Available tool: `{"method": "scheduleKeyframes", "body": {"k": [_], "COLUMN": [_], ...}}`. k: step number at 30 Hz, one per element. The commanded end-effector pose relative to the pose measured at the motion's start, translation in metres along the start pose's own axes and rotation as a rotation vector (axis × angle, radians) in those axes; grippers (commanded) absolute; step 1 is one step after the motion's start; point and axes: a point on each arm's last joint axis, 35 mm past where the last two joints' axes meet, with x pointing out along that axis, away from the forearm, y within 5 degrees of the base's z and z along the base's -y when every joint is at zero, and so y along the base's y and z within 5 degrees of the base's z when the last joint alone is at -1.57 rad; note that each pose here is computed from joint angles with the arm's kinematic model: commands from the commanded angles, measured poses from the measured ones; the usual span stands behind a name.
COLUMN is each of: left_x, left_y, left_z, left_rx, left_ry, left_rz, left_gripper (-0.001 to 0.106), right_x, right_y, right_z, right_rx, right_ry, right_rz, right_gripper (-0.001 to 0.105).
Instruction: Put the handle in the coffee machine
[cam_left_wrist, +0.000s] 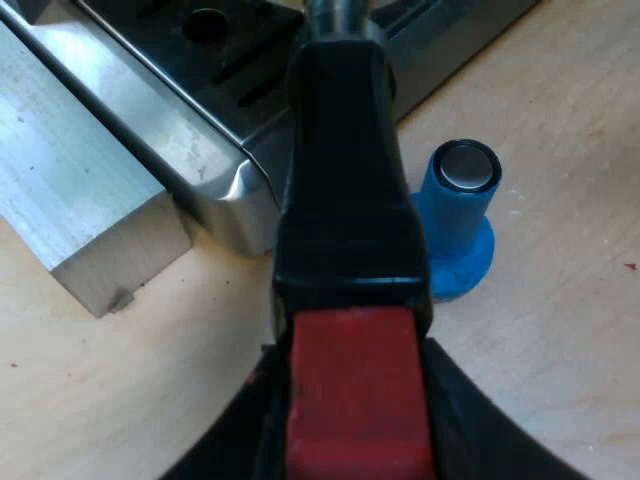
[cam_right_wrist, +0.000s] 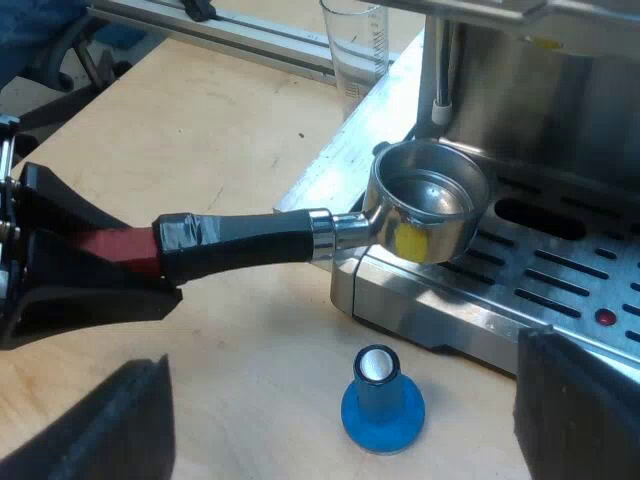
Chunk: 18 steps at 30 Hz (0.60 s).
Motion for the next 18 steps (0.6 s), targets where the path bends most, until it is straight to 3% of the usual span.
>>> {"method": "scheduleKeyframes", "body": {"k": [1, 16, 18], "left_x": [-0.0051, -0.0039, -0.0016], "left_y": [-0.0014, -0.0007, 0.0016], "left_z": [0.0088, 0.0084, 0.0088], "left_rx": [0.029, -0.001, -0.005], "left_ry": [-0.062, -0.056, -0.052], "left_rz": [-0.02, -0.027, -0.03], "left_gripper": [0.0, 0.0, 0.0], "right_x": [-0.0013, -0.0021, -0.0022], "right_y": [-0.0004, 0.0004, -0.0004], "right_z": [0.0022, 0.0021, 0.0029], "right_rx": [0.006, 0.006, 0.042], "right_ry": [-0.015, -0.018, -0.029], "right_rz": [-0.009, -0.015, -0.041], "right_gripper": [0.071, 0.071, 0.071]}}
